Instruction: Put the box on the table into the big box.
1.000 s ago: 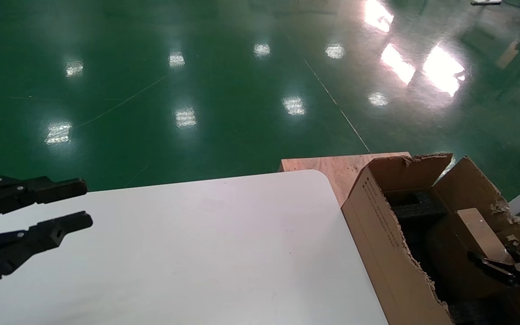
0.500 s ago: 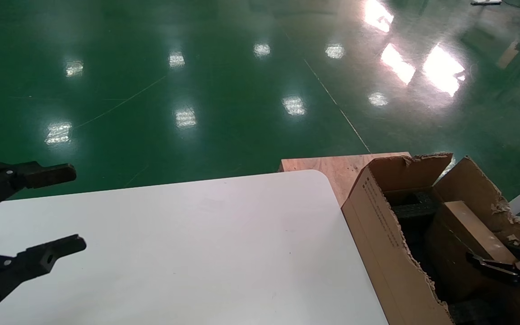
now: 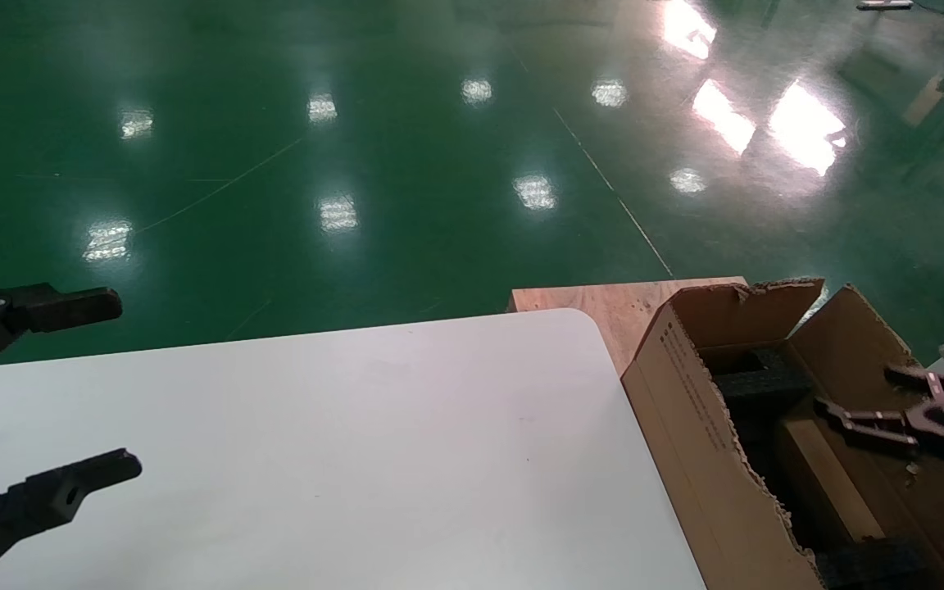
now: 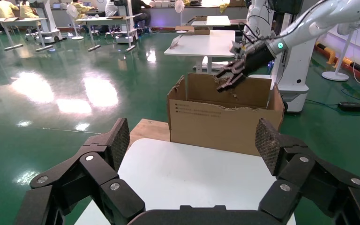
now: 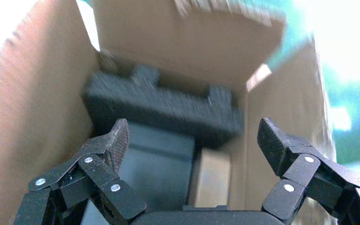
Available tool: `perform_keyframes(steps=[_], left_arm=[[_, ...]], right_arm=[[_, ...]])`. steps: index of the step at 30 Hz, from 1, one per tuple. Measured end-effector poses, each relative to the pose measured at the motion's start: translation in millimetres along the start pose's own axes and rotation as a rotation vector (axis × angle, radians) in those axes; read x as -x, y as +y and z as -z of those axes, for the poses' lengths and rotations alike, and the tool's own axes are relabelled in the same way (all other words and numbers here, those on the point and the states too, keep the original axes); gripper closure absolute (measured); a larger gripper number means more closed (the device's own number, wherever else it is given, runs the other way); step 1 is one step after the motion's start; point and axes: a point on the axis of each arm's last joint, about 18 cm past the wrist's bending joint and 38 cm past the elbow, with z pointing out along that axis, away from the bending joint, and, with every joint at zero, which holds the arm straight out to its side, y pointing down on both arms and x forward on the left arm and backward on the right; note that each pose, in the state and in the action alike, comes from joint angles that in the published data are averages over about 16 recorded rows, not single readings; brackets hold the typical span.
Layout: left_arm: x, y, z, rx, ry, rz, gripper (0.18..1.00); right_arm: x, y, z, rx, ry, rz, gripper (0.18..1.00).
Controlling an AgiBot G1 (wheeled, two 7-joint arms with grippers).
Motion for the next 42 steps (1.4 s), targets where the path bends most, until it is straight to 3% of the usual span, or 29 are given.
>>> perform_keyframes(steps=[10, 18, 34, 42], left_arm=[[0, 0, 0, 0.000, 0.000, 0.000, 0.192], [0, 0, 0, 0.000, 0.000, 0.000, 0.184], [0, 0, 0, 0.000, -0.001, 0.000, 0.184], [0, 0, 0, 0.000, -0.001, 0.000, 0.184]], right_arm=[[28, -61, 15, -0.138, -0.094, 0.143, 0.179], [44, -98, 19, -0.184, -0.170, 0.246, 0.178], [52, -121, 18, -0.185, -0.221, 0.329, 0.178], [56, -152, 23, -0.194, -0.271, 0.397, 0.178]])
